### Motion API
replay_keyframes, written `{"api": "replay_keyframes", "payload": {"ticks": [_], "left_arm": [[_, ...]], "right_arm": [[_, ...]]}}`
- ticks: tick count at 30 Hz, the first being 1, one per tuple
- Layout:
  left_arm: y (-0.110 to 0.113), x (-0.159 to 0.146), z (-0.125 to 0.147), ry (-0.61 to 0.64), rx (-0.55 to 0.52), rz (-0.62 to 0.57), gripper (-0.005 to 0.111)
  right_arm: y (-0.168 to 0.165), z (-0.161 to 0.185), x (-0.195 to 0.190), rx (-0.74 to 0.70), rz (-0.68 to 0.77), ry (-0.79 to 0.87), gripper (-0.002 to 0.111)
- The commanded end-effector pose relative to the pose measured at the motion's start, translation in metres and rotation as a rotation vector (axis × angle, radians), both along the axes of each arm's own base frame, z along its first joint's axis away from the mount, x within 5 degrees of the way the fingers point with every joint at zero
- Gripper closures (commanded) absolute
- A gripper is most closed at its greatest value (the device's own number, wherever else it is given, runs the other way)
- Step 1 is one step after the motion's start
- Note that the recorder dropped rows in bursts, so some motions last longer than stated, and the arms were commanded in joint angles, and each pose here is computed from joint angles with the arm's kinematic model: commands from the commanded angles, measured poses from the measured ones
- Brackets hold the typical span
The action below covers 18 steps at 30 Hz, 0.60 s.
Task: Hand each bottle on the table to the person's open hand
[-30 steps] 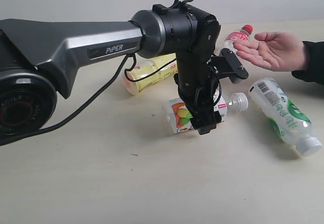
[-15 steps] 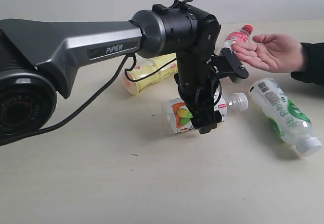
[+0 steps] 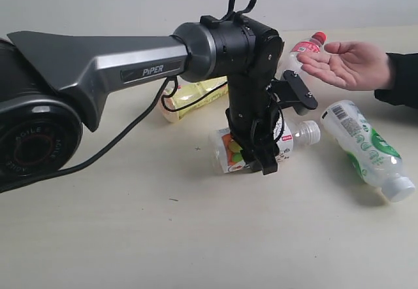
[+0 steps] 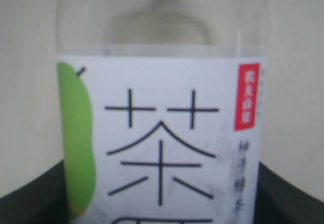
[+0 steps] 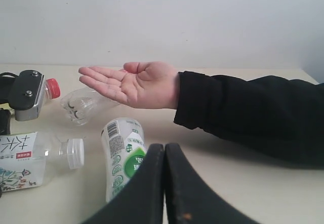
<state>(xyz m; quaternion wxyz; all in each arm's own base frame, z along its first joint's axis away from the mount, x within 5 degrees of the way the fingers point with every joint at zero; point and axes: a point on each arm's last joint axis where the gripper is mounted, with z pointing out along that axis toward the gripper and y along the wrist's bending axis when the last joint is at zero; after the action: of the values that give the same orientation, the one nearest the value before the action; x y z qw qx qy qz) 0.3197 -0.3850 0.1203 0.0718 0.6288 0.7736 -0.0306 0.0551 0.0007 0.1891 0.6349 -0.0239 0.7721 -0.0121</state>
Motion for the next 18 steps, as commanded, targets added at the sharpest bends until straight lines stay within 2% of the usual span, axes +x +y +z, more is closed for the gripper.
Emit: {"api": "replay_keyframes", "payload": {"ticks": [1, 8, 13, 16, 18], "left_arm": [[0.004, -0.002, 0.026, 0.007, -0.005, 0.055, 0.106], [0.006, -0.017, 0.073, 0.012, -0.044, 0.192, 0.106], [-0.007, -0.042, 0.097, -0.021, -0.073, 0.268, 0.107], [-0.020, -0.054, 0.111, -0.085, -0.095, 0.396, 0.107], [-0.029, -0.061, 0.125, -0.135, -0.137, 0.416, 0.107]], "right_arm": [[0.000, 0.000, 0.000, -0.007, -0.004, -0.014, 0.108], [0.000, 0.000, 0.000, -0.007, -0.004, -0.014, 0.108], [0.000, 0.000, 0.000, -0.007, -0.004, -0.014, 0.108], [0.000, 0.000, 0.000, -0.007, -0.004, -0.014, 0.108], [0.000, 0.000, 0.000, -0.007, -0.004, -0.014, 0.108]]}}
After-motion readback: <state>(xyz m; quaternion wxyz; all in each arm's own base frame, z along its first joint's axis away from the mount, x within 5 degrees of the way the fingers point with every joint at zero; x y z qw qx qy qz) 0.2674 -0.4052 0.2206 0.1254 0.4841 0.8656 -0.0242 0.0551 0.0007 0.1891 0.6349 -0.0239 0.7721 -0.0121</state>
